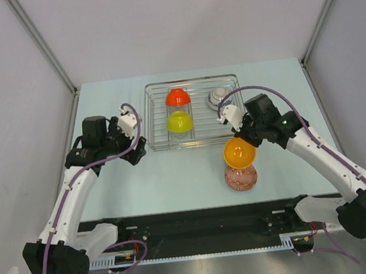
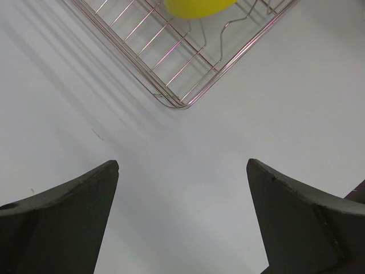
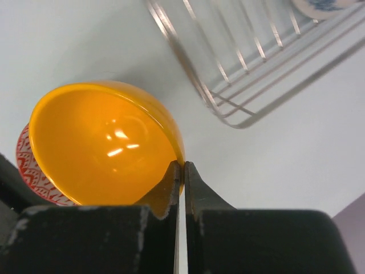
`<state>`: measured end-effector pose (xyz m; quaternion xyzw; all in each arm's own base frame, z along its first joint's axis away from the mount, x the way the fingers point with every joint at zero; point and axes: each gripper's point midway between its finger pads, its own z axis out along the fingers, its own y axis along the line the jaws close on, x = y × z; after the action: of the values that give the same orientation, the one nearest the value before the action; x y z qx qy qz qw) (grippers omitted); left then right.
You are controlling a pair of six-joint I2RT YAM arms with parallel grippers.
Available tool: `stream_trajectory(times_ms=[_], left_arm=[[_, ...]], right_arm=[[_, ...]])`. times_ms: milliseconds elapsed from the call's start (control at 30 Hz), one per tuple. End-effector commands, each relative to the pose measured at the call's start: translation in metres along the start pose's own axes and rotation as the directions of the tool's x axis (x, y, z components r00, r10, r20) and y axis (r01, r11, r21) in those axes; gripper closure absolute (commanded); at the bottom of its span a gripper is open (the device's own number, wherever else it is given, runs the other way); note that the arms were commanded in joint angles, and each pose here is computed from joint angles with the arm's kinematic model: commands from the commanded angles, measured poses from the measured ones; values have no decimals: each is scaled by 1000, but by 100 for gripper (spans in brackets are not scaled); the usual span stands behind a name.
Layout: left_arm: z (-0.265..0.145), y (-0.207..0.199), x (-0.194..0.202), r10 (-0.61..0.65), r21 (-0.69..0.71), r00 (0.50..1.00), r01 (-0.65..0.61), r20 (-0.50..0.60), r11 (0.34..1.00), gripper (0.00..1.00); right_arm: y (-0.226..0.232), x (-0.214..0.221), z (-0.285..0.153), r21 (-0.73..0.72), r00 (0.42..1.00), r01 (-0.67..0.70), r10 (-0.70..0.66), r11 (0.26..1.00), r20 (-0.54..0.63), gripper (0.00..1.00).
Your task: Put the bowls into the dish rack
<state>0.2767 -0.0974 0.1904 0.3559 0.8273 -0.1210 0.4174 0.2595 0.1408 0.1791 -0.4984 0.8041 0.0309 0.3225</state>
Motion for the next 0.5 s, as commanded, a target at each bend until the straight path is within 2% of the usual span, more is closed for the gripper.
stream_trajectory(times_ms=[0, 167, 467], left_arm=[[-2, -3, -6, 17, 16, 999, -18, 37, 1000, 1], [-2, -4, -2, 25, 17, 999, -26, 31, 1000, 0], [2, -6, 2, 22, 28, 999, -23, 32, 999, 0]], right_arm=[[-48, -25, -26, 139, 994, -64, 50, 988, 102, 100], [-76, -5, -32, 190, 989, -138, 124, 972, 85, 100], [-101, 66, -40, 193, 962, -273, 271, 942, 34, 100]])
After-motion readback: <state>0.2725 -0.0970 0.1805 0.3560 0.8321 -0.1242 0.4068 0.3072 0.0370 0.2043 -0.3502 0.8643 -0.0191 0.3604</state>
